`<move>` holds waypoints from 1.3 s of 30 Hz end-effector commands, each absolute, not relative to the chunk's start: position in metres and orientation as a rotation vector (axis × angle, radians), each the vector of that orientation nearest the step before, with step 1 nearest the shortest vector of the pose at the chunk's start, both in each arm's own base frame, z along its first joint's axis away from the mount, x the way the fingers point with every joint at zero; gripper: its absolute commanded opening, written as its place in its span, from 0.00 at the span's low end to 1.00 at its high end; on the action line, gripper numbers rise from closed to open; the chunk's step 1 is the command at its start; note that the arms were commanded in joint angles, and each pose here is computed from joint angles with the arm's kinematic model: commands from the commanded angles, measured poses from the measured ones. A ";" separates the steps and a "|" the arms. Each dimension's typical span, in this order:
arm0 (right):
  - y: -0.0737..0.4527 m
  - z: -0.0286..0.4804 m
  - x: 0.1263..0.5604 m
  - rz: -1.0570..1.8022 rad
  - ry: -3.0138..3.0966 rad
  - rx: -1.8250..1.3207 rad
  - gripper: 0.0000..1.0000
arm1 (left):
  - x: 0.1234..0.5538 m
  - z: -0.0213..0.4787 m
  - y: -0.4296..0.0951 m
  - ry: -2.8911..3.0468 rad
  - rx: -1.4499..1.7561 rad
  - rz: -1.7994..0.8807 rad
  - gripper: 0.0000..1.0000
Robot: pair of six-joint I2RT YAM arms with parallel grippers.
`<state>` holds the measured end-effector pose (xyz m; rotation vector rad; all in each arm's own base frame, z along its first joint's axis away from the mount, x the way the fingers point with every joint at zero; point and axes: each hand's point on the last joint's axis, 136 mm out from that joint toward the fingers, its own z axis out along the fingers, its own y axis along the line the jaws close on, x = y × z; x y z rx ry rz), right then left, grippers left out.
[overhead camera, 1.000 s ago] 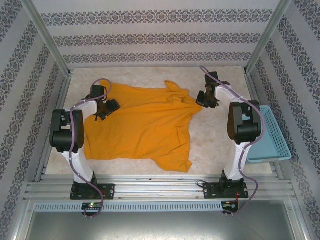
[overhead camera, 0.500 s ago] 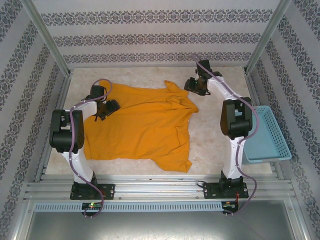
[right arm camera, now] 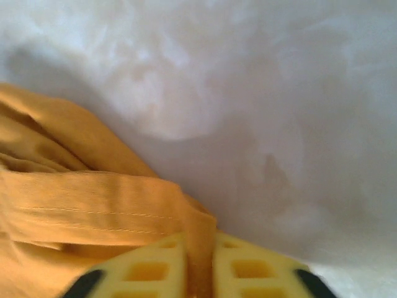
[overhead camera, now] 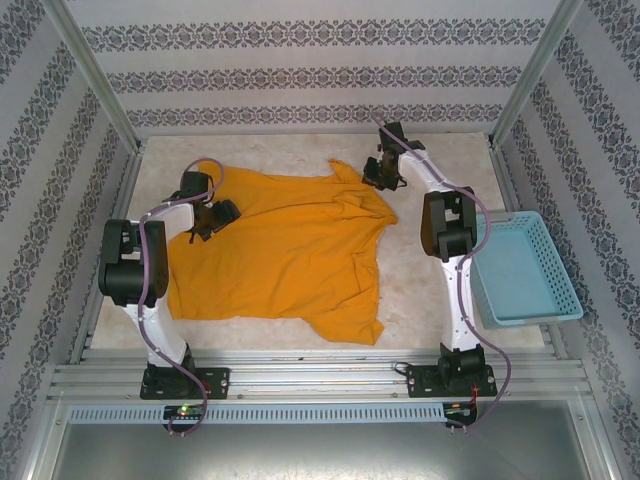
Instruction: Fold the inside-out t-shirt
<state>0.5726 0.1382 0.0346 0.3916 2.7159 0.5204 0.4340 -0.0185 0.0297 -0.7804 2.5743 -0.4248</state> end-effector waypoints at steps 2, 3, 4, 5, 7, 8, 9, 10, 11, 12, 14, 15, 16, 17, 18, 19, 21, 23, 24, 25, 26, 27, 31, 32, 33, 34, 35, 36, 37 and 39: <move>0.125 0.064 0.593 0.370 2.654 0.297 0.05 | 0.405 0.000 -0.011 2.683 -0.818 -0.362 0.73; 0.124 0.071 0.598 0.350 2.633 0.273 0.04 | 0.404 0.000 -0.011 2.685 -0.817 -0.361 0.73; 0.121 0.080 0.604 0.327 2.606 0.248 0.03 | 0.404 -0.001 -0.011 2.687 -0.818 -0.358 0.73; 0.119 0.087 0.608 0.300 2.581 0.225 0.03 | 0.403 -0.002 -0.011 2.688 -0.819 -0.354 0.73; 0.114 0.101 0.617 0.250 2.535 0.189 0.04 | 0.402 -0.002 -0.010 2.691 -0.818 -0.348 0.73; 0.112 0.107 0.621 0.222 2.512 0.175 0.05 | 0.401 -0.003 -0.010 2.693 -0.819 -0.345 0.73; 0.110 0.110 0.625 0.205 2.494 0.170 0.06 | 0.401 -0.003 -0.010 2.694 -0.818 -0.347 0.74; 0.107 0.113 0.628 0.197 2.479 0.166 0.06 | 0.400 -0.003 -0.010 2.695 -0.818 -0.346 0.73; 0.105 0.114 0.630 0.200 2.475 0.171 0.07 | 0.400 -0.004 -0.010 2.697 -0.816 -0.346 0.73; 0.104 0.113 0.632 0.206 2.473 0.175 0.07 | 0.400 -0.004 -0.010 2.697 -0.817 -0.343 0.73; 0.103 0.113 0.637 0.230 2.467 0.183 0.08 | 0.400 -0.005 -0.009 2.698 -0.817 -0.338 0.73; 0.103 0.113 0.638 0.236 2.464 0.182 0.10 | 0.400 -0.005 -0.009 2.697 -0.817 -0.338 0.73; 0.103 0.112 0.640 0.242 2.462 0.182 0.14 | 0.400 -0.005 -0.009 2.699 -0.815 -0.340 0.73; 0.104 0.111 0.641 0.254 2.463 0.185 0.19 | 0.400 -0.005 -0.009 2.700 -0.815 -0.340 0.73; 0.105 0.109 0.641 0.275 2.465 0.186 0.22 | 0.400 -0.005 -0.009 2.701 -0.818 -0.341 0.73; 0.107 0.107 0.642 0.307 2.467 0.189 0.24 | 0.400 -0.005 -0.010 2.699 -0.816 -0.342 0.73; 0.109 0.102 0.642 0.357 2.477 0.208 0.26 | 0.400 -0.005 -0.010 2.700 -0.817 -0.344 0.73; 0.109 0.099 0.642 0.386 2.482 0.218 0.25 | 0.401 -0.005 -0.010 2.700 -0.817 -0.343 0.73; 0.110 0.098 0.641 0.397 2.484 0.218 0.26 | 0.401 -0.005 -0.010 2.699 -0.816 -0.345 0.73; 0.110 0.096 0.640 0.399 2.491 0.228 0.29 | 0.401 -0.005 -0.009 2.700 -0.816 -0.343 0.73; 0.111 0.095 0.639 0.411 2.498 0.226 0.35 | 0.401 -0.005 -0.010 2.699 -0.816 -0.344 0.73; 0.113 0.092 0.637 0.424 2.509 0.228 0.40 | 0.400 -0.005 -0.010 2.701 -0.815 -0.343 0.73; 0.121 0.075 0.632 0.500 2.544 0.272 0.49 | 0.401 -0.005 -0.010 2.701 -0.816 -0.346 0.73; 0.124 0.068 0.631 0.514 2.556 0.289 0.49 | 0.401 -0.006 -0.010 2.701 -0.815 -0.346 0.73; 0.125 0.062 0.630 0.522 2.566 0.306 0.50 | 0.401 -0.005 -0.010 2.699 -0.818 -0.347 0.73; 0.127 0.057 0.629 0.532 2.576 0.318 0.50 | 0.401 -0.004 -0.011 2.698 -0.817 -0.351 0.73; 0.130 0.052 0.629 0.549 2.583 0.329 0.50 | 0.400 -0.005 -0.011 2.700 -0.817 -0.349 0.73; 0.130 0.048 0.628 0.557 2.593 0.349 0.50 | 0.401 -0.005 -0.010 2.699 -0.818 -0.351 0.73; 0.130 0.043 0.626 0.555 2.607 0.374 0.49 | 0.400 -0.005 -0.010 2.702 -0.817 -0.348 0.73; 0.128 0.034 0.622 0.535 2.634 0.419 0.50 | 0.400 -0.004 -0.010 2.698 -0.816 -0.347 0.73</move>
